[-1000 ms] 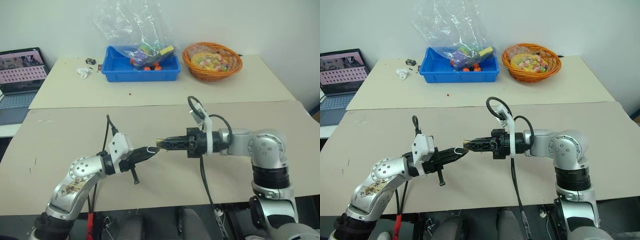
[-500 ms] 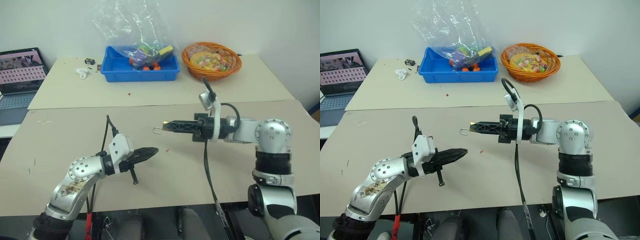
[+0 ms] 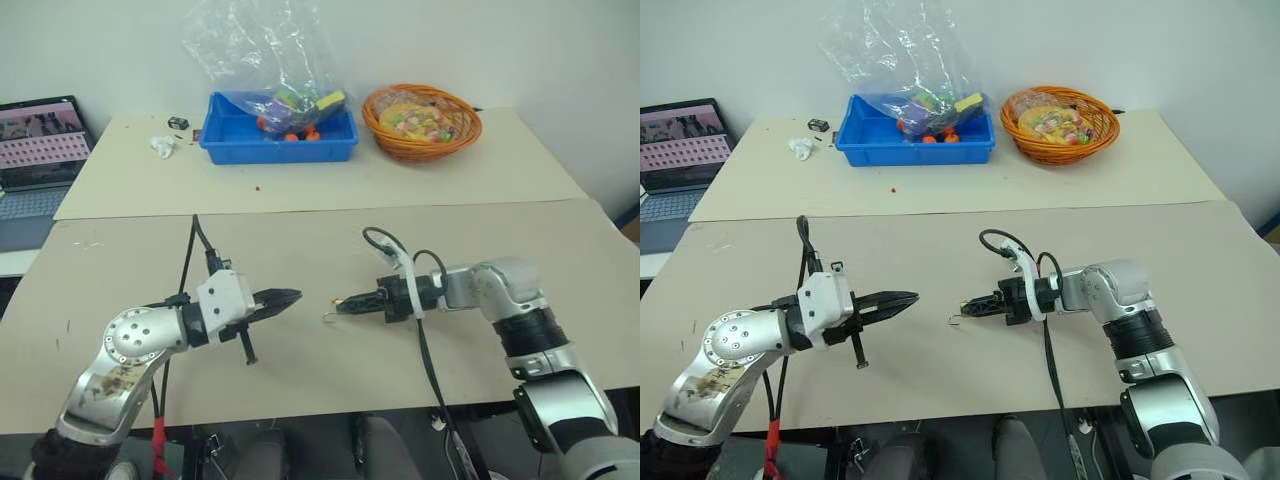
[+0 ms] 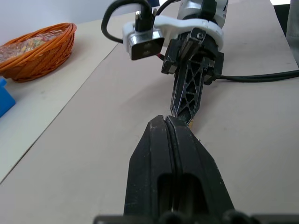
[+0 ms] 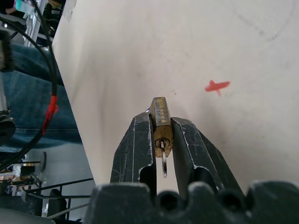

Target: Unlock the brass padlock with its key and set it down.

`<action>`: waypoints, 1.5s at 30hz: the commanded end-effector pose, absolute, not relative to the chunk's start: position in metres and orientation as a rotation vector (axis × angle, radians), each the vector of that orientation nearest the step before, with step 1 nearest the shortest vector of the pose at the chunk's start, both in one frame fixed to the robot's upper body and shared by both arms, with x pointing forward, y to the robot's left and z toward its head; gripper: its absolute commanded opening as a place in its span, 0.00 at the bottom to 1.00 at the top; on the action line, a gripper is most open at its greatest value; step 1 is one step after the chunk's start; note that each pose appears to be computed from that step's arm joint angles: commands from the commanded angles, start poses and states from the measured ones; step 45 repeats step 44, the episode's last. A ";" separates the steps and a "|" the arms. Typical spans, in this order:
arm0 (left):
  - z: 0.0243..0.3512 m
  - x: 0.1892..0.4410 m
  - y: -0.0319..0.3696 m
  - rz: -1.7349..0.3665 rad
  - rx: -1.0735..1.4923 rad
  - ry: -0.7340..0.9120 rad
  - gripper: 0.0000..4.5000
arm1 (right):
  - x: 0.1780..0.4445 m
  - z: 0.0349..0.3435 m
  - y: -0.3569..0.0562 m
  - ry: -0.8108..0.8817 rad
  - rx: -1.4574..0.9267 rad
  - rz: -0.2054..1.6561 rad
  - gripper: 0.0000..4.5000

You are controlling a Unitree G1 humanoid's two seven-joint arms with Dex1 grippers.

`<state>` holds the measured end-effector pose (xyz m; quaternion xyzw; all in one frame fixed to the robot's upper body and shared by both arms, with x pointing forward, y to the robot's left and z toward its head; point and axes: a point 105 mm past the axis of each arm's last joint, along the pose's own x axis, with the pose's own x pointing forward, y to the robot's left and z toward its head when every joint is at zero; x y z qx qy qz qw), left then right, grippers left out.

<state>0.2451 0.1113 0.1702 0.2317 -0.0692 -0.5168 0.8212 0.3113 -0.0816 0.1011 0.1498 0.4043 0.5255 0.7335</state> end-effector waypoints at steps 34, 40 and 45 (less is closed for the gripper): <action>0.155 0.237 0.119 -1.082 0.368 0.043 0.00 | 0.269 0.170 -0.114 0.179 -0.373 1.391 0.90; 0.163 0.238 0.113 -1.098 0.369 0.027 0.00 | 0.275 0.168 -0.113 0.187 -0.334 1.373 0.90; 0.172 0.241 0.108 -1.099 0.370 -0.011 0.00 | 0.277 0.171 -0.114 0.181 -0.289 1.364 0.90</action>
